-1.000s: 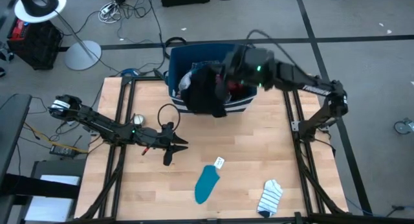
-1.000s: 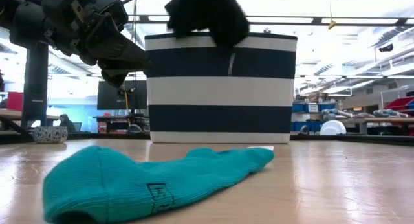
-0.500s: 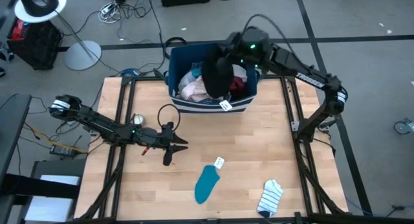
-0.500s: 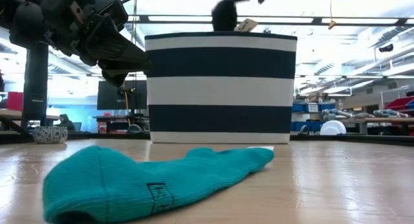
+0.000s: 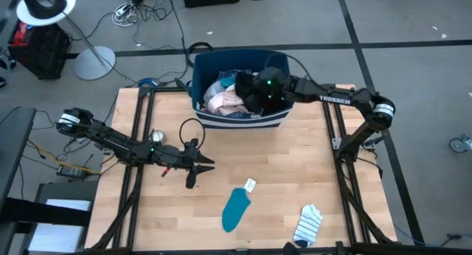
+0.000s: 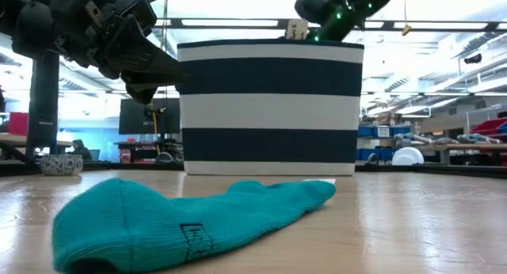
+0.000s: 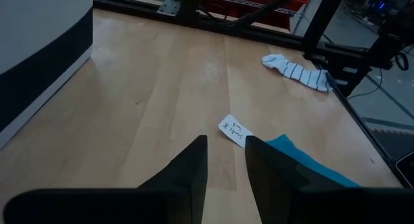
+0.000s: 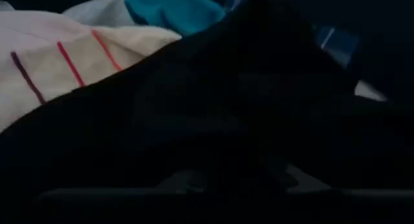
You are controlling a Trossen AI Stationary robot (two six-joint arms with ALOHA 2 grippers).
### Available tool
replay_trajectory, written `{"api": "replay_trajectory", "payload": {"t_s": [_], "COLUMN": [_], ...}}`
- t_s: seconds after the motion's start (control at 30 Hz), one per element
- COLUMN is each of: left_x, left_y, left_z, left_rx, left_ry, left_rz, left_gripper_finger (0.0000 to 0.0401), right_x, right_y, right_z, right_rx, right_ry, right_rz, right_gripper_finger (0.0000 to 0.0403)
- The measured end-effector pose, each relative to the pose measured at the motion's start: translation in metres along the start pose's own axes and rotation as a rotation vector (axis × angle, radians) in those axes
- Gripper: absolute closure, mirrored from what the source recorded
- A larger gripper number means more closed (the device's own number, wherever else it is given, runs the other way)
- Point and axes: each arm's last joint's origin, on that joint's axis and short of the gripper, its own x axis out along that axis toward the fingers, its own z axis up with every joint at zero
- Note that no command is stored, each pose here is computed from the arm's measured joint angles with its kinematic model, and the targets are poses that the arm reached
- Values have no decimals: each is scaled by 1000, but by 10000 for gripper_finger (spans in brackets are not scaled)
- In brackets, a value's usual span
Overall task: Sort clothes
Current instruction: Put the black shorts into the blue laundry organizer, then put the blue sock into the blue laundry organizer
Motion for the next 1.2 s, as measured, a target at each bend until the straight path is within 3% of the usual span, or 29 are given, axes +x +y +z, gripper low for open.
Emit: {"api": "replay_trajectory", "payload": {"t_s": [0.27, 0.53, 0.73, 0.87, 1.03, 1.2], "left_x": [0, 0, 0, 0, 0, -1], "left_y": [0, 0, 0, 0, -1, -4], "left_z": [0, 0, 0, 0, -1, -1], "left_rx": [0, 0, -1, -21, -35, -42], "left_ry": [1, 3, 2, 2, 6, 1], "left_rz": [1, 1, 1, 1, -2, -9], "left_gripper_finger": [291, 291, 291, 291, 291, 291], "right_x": [6, -26, -76, -121, -188, -243], "right_y": [-9, -3, -3, 4, 12, 18], "right_z": [-11, 45, 82, 90, 75, 35], "right_rx": [55, 0, -3, -59, -137, -134], "right_ry": [52, -89, -32, -24, -116, -171], "right_rz": [72, 104, 93, 128, 124, 190], "right_gripper_finger": [231, 179, 183, 188, 194, 202]}}
